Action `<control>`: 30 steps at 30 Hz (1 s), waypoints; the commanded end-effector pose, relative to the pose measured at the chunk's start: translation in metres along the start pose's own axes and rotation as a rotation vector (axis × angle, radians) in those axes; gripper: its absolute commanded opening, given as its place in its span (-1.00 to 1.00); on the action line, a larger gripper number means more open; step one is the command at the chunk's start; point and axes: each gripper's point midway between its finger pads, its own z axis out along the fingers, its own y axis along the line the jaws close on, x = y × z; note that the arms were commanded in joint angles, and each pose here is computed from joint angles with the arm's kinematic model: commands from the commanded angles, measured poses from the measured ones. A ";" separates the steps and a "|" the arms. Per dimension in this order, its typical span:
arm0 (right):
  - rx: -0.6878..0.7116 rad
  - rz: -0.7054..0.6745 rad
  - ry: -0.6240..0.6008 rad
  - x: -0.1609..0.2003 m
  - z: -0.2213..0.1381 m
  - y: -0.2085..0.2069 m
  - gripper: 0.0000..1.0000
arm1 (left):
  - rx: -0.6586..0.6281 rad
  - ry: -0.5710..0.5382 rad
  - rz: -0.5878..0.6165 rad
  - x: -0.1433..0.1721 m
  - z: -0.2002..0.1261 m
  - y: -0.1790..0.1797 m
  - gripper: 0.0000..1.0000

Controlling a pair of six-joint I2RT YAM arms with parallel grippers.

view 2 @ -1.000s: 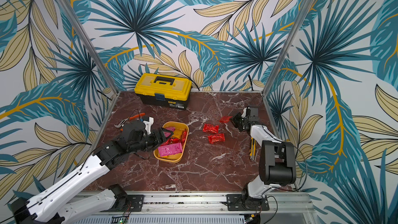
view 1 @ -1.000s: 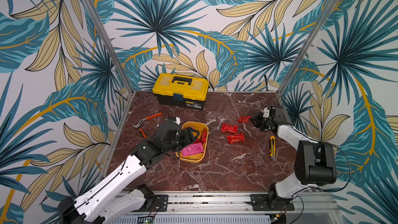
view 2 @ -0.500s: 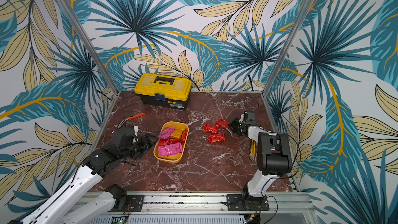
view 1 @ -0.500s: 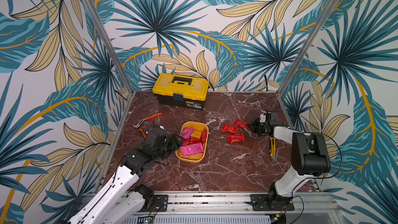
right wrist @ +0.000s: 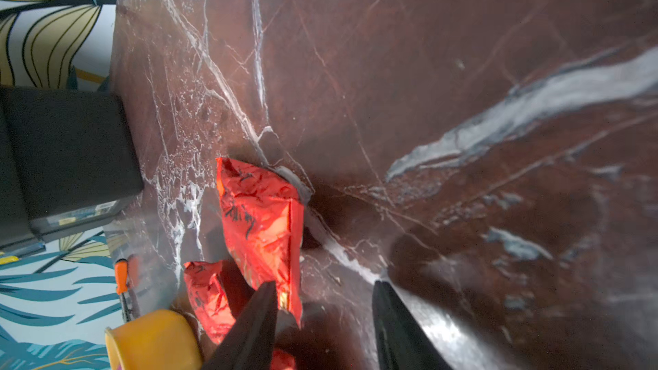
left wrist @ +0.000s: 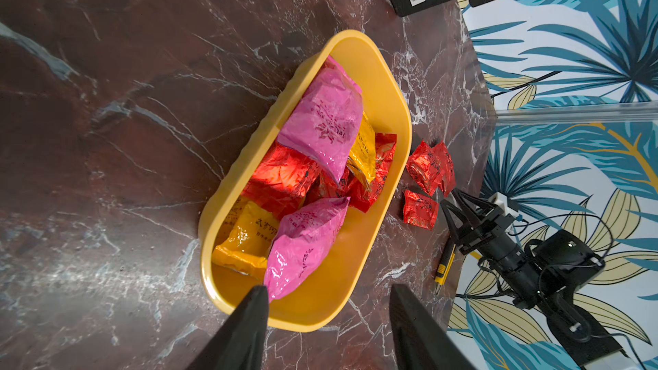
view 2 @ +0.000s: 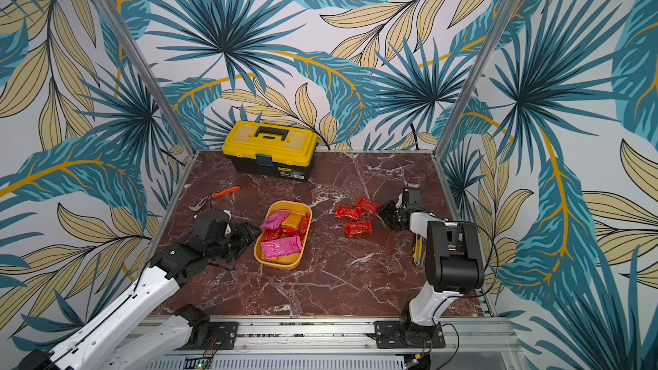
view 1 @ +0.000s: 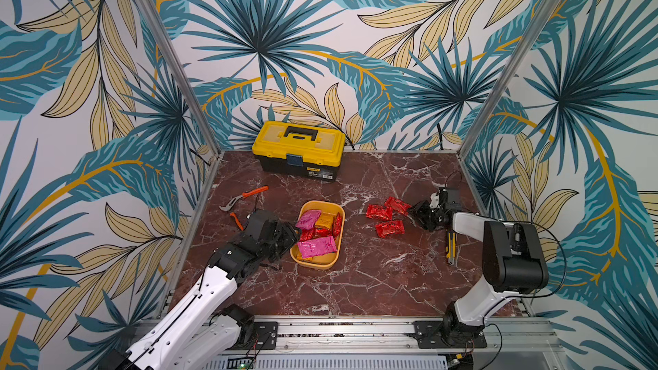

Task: Take the tea bags out of the storage box
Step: Place the tea bag at the center of the board, then pick up the tea bag from the storage box.

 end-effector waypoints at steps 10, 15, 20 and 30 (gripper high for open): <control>0.022 -0.106 -0.123 -0.006 -0.062 0.015 0.46 | -0.070 0.081 0.037 0.019 0.007 0.028 0.00; -0.053 -0.162 -0.150 -0.002 -0.095 0.040 0.52 | -0.081 0.098 0.049 0.026 0.013 0.036 -0.02; -0.182 -0.234 -0.086 0.026 -0.122 0.076 0.50 | -0.087 0.124 0.068 0.035 0.023 0.038 -0.07; -0.387 -0.416 0.109 0.117 -0.146 0.142 0.24 | -0.080 0.139 0.100 0.039 0.033 0.033 -0.18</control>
